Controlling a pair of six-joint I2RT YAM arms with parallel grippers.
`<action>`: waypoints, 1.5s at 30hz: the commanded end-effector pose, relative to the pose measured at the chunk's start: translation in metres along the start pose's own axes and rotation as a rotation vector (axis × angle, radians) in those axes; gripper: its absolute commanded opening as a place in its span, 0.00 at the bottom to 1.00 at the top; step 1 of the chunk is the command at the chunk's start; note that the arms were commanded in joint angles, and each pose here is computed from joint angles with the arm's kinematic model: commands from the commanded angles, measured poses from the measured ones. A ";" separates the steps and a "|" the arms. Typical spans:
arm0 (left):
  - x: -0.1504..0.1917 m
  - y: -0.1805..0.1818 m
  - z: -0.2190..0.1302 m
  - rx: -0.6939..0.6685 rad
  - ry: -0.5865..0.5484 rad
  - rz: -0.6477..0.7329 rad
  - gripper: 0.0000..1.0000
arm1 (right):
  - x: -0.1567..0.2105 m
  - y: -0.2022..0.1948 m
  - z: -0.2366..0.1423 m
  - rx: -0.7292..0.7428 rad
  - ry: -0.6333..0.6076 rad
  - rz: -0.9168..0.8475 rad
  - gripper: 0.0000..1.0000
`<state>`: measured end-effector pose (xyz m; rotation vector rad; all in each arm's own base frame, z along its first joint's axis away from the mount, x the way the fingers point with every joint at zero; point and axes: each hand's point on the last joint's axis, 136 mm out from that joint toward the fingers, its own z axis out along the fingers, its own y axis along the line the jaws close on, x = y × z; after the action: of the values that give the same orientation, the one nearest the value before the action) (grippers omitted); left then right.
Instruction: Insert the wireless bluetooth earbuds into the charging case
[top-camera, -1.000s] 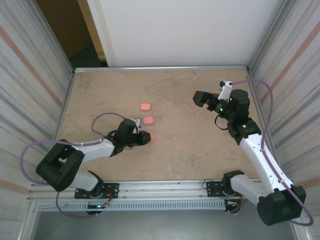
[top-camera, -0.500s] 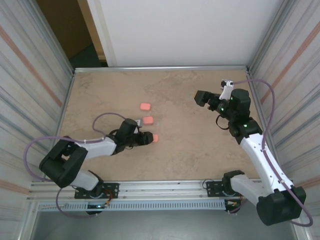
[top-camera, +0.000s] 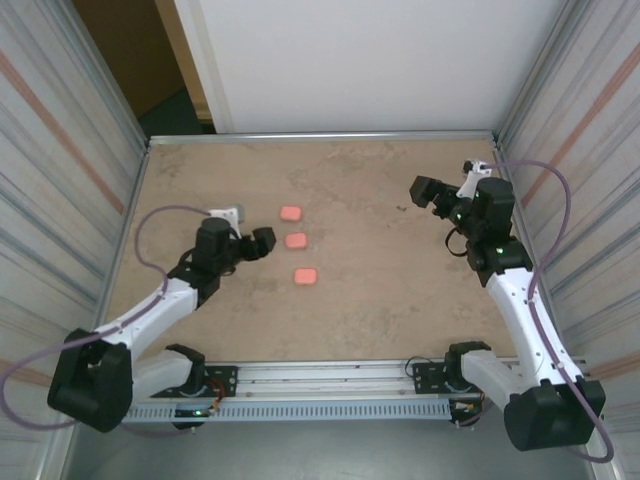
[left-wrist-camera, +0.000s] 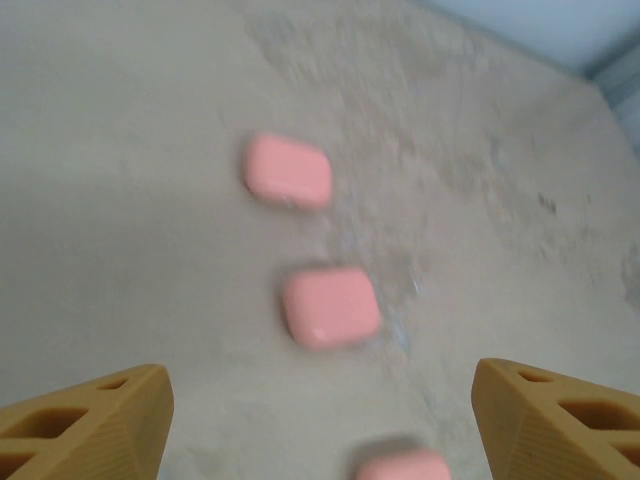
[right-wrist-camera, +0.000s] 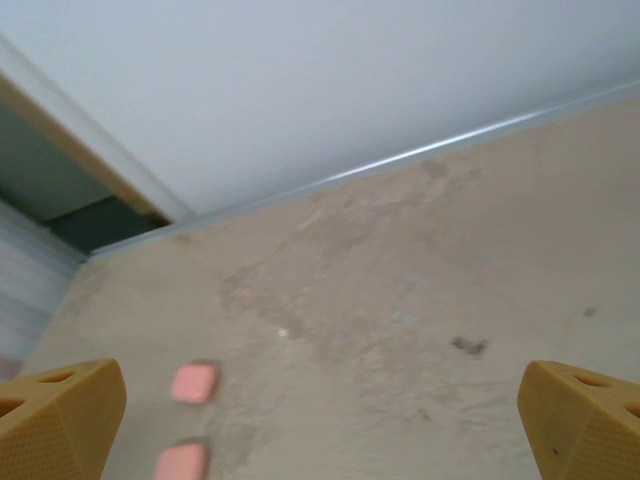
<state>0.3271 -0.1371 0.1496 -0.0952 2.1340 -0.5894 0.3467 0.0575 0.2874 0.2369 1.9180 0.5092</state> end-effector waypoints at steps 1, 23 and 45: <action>-0.051 0.019 -0.019 -0.075 -0.158 0.066 0.80 | 0.007 -0.041 -0.003 0.164 -0.030 -0.034 1.00; -0.093 0.130 -0.044 -0.487 -0.390 0.202 0.95 | 0.103 -0.148 0.045 0.375 -0.092 -0.194 1.00; -0.077 0.144 -0.028 -0.515 -0.359 0.294 0.96 | 0.112 -0.154 0.063 0.218 -0.116 -0.271 1.00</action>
<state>0.3730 0.0198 0.1546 -0.1817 1.8703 0.1263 0.3648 -0.0256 0.0934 0.1937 1.9171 0.0765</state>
